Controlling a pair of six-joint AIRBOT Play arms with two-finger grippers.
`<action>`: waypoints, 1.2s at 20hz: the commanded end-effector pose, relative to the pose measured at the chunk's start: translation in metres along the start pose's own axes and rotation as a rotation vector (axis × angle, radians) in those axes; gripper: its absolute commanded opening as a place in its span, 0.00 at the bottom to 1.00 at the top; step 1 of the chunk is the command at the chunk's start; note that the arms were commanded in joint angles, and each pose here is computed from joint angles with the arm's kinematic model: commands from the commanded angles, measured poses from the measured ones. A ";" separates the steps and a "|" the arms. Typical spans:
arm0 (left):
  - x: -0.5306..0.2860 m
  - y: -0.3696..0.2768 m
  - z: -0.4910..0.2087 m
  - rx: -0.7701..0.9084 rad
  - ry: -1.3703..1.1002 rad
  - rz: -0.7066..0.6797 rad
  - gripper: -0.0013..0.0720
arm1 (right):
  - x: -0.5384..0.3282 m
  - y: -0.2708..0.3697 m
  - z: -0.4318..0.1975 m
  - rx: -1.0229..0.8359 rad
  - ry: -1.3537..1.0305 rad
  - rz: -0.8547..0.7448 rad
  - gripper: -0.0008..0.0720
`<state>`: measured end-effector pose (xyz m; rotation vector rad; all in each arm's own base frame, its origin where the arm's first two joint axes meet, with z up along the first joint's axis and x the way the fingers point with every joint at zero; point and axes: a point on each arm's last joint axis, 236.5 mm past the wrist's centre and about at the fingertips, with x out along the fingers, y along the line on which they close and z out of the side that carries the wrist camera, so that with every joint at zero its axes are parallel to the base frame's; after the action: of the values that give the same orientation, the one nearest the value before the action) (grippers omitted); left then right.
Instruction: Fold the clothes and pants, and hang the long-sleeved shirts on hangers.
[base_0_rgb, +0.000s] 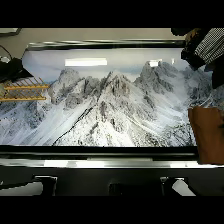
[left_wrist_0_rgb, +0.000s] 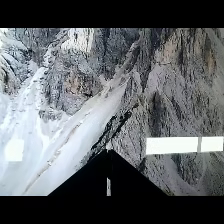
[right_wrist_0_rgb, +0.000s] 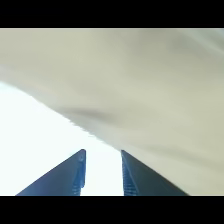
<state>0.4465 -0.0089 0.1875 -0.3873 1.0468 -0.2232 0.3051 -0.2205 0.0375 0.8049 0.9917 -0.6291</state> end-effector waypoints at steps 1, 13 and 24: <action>0.006 0.009 -0.004 0.031 0.019 0.043 0.03 | -0.047 0.170 -0.005 -0.332 -0.100 0.378 0.33; 0.024 0.024 -0.071 0.099 0.075 0.182 0.04 | -0.055 0.272 -0.220 -1.067 0.126 0.365 0.06; 0.026 0.025 -0.073 0.096 0.089 0.181 0.04 | -0.053 0.264 -0.219 -1.115 0.131 0.337 0.06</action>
<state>0.3950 -0.0106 0.1243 -0.1980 1.1462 -0.1300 0.3836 0.1133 0.0951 0.0058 1.0941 0.2991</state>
